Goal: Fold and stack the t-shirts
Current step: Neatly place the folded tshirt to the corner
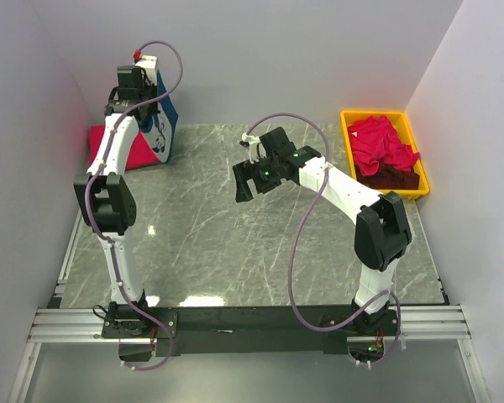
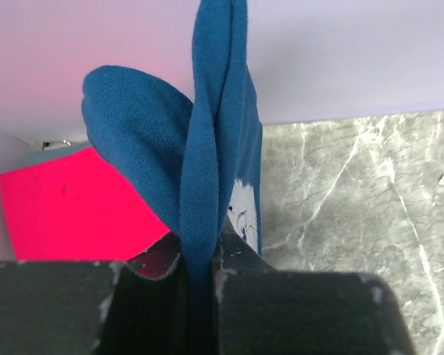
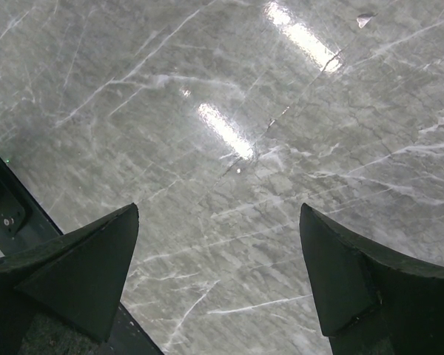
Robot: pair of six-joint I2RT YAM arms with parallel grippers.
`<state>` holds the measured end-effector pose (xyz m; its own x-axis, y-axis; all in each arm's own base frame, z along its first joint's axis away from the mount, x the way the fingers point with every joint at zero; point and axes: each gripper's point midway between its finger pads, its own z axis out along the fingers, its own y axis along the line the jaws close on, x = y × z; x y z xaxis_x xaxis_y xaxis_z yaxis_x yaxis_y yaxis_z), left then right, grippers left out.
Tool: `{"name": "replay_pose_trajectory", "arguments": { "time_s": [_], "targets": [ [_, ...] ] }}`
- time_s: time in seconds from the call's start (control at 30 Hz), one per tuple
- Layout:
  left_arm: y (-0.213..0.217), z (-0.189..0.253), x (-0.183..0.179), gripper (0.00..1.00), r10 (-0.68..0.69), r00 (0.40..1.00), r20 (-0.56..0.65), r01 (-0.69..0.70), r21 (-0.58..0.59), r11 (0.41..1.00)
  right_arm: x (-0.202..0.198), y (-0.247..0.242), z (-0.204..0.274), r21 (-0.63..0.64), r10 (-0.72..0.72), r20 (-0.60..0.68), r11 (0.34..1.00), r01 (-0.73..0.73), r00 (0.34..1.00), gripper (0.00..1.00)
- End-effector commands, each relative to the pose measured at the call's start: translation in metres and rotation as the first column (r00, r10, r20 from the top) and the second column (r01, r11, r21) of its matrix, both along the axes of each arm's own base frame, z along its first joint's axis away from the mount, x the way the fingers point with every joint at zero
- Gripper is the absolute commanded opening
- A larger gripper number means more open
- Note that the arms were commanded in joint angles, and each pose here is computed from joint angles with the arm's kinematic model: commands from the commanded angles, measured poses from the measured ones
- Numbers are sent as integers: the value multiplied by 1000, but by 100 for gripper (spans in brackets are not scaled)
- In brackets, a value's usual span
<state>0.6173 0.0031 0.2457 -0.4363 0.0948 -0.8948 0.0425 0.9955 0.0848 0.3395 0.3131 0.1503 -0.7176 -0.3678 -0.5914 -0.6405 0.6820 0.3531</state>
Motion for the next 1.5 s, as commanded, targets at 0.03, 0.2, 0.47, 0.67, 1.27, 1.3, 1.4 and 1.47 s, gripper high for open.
{"name": "replay_pose_trajectory", "arguments": {
  "time_s": [0.03,0.2,0.47,0.67,1.27,1.3,1.4,1.47],
  "targets": [
    [12,91,-11,0,3,983,183,-1,-9,1000,4,3,10,16,5,19,1000,-5,1000,96],
    [33,90,-13,0,32,981,189,-27,-29,999,6,2,6,13,1,12,1000,-1,1000,96],
    [73,39,-5,0,40,993,108,-36,-33,999,4,9,4,24,25,-22,999,-25,999,96],
    [107,-9,7,0,50,998,39,-49,-21,999,1,10,2,26,39,-36,999,-38,999,96],
    [190,-19,12,73,190,979,70,-200,183,963,-3,12,0,8,48,-28,999,-48,998,97],
    [192,-11,10,75,188,979,80,-201,194,960,-3,12,1,8,49,-28,999,-49,998,97],
    [198,19,2,83,189,974,122,-212,217,953,-2,12,3,8,48,-22,999,-47,999,97],
    [201,30,-4,86,188,973,132,-214,225,951,-2,11,4,8,47,-16,999,-47,999,97]
  ]
}}
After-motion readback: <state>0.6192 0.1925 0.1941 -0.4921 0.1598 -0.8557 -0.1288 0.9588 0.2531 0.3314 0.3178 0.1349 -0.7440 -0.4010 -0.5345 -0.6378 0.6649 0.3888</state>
